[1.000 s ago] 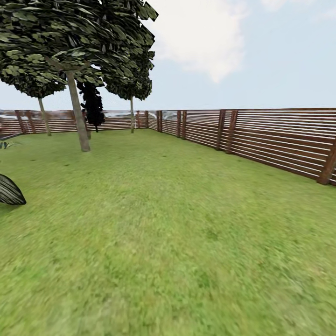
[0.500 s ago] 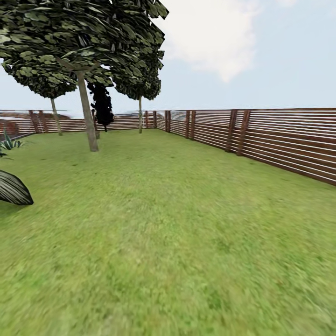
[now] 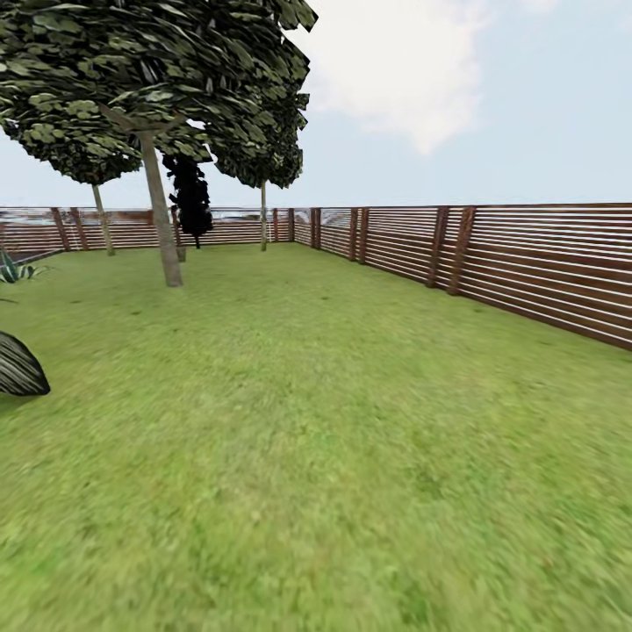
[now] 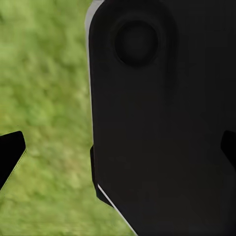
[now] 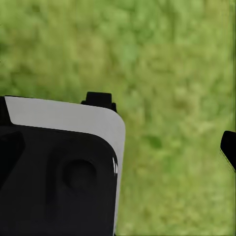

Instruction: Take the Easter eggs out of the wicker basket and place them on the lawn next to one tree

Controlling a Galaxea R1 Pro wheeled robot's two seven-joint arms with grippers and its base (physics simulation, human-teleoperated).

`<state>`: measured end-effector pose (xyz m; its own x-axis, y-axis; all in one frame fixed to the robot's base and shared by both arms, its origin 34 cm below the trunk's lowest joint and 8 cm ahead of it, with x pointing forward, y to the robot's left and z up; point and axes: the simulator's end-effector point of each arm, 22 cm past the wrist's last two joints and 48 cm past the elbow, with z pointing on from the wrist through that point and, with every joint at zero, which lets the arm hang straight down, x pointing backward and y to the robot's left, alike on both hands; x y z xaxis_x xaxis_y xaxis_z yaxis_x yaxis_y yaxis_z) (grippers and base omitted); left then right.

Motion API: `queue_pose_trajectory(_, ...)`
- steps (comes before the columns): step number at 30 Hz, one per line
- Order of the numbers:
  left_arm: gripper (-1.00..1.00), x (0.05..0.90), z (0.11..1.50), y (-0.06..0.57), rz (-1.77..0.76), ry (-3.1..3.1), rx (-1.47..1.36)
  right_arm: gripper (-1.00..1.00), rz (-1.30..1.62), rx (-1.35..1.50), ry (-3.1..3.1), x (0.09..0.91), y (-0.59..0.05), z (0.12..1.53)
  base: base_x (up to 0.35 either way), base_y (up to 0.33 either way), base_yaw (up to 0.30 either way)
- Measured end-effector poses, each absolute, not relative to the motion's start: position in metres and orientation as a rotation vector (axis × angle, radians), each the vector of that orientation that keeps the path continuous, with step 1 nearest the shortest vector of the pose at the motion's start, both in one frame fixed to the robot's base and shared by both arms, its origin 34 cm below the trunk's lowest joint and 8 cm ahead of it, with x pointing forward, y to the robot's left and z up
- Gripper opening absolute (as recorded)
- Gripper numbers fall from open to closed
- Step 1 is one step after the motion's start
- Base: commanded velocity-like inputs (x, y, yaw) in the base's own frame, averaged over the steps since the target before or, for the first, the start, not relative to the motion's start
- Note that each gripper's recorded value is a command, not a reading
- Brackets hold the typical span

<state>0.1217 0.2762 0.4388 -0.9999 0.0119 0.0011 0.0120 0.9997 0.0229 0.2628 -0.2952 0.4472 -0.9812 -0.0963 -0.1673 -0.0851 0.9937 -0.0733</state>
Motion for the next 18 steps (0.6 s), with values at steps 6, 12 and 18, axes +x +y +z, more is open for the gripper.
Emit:
queue_pose_trajectory(6,1.0,0.1214,0.4388,0.2761,-0.035,-3.14,-0.019,1.0,-0.098,-0.136,2.965,0.2628,-0.2952,0.4472,0.337,0.0,0.0)
queue_pose_trajectory(12,1.0,0.1214,0.4388,0.2761,-0.035,-3.14,-0.019,1.0,-0.098,-0.136,2.965,0.2628,-0.2952,0.4472,0.337,0.0,0.0)
queue_pose_trajectory(18,1.0,0.1214,0.4388,0.2763,-0.037,-3.14,-0.019,1.0,-0.098,-0.136,2.965,0.2628,-0.2952,0.4472,0.337,0.0,0.0)
